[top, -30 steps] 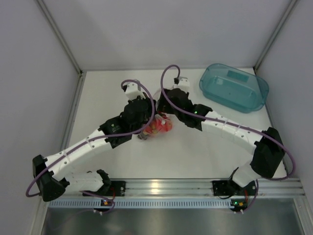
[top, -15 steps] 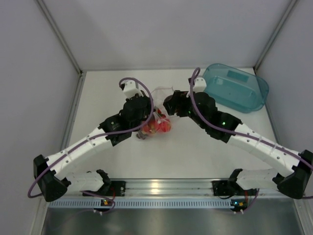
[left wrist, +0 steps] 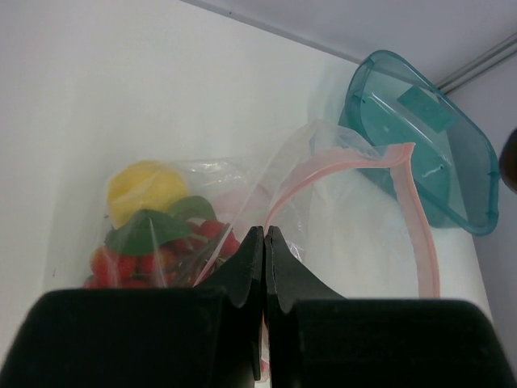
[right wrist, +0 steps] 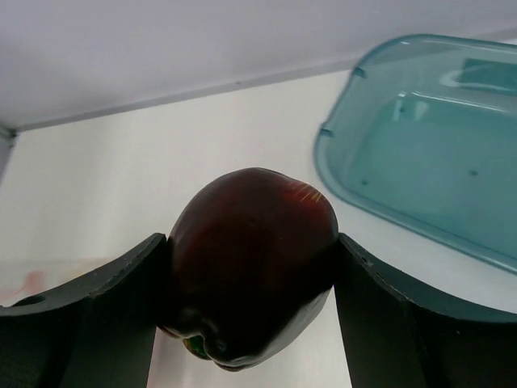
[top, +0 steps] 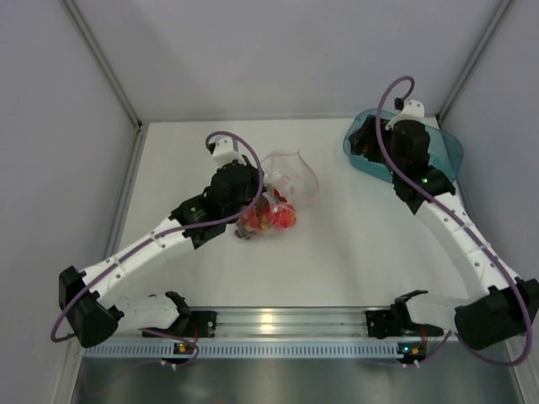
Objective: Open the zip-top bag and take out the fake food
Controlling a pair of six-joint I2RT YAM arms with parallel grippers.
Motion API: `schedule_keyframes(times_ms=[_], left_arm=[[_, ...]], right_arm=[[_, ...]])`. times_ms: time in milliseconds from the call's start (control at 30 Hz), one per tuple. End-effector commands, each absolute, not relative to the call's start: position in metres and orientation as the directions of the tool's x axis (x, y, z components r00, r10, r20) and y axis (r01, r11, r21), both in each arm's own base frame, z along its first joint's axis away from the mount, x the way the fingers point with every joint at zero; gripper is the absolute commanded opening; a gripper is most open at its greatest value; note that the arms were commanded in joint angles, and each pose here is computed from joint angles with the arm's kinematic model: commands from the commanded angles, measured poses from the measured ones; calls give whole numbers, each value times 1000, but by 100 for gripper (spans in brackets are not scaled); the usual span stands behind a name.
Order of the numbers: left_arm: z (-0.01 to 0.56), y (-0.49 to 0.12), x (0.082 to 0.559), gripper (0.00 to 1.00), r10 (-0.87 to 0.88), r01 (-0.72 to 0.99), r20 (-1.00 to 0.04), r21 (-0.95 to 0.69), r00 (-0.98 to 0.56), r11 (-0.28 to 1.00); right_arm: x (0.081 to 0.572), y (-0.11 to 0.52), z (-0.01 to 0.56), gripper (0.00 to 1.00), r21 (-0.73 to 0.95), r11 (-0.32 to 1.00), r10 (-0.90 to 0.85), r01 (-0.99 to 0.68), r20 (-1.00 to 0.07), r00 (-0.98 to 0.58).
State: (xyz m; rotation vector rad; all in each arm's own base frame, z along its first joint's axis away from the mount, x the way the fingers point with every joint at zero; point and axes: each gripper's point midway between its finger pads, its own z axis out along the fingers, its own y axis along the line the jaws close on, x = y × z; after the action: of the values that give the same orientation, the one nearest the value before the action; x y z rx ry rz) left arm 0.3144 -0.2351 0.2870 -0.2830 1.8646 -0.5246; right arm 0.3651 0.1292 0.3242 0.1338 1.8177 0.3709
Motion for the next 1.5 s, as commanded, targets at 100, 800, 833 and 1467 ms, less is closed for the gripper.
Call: schedule_keyframes(times_ms=[100, 800, 833, 1467], left_arm=[[301, -244, 309, 0, -465, 118, -809, -534, -360, 837], [337, -251, 282, 0, -399, 302, -833, -521, -383, 798], [339, -252, 283, 0, -402, 303, -833, -523, -381, 796], [363, -262, 312, 0, -470, 226, -819, -552, -329, 803]], right_arm=[[441, 50, 297, 43, 209, 969, 239, 129, -922, -304], [562, -12, 195, 99, 147, 950, 269, 277, -835, -481], [558, -8, 211, 100, 165, 953, 271, 255, -843, -464], [340, 224, 359, 52, 576, 755, 432, -314, -797, -422]])
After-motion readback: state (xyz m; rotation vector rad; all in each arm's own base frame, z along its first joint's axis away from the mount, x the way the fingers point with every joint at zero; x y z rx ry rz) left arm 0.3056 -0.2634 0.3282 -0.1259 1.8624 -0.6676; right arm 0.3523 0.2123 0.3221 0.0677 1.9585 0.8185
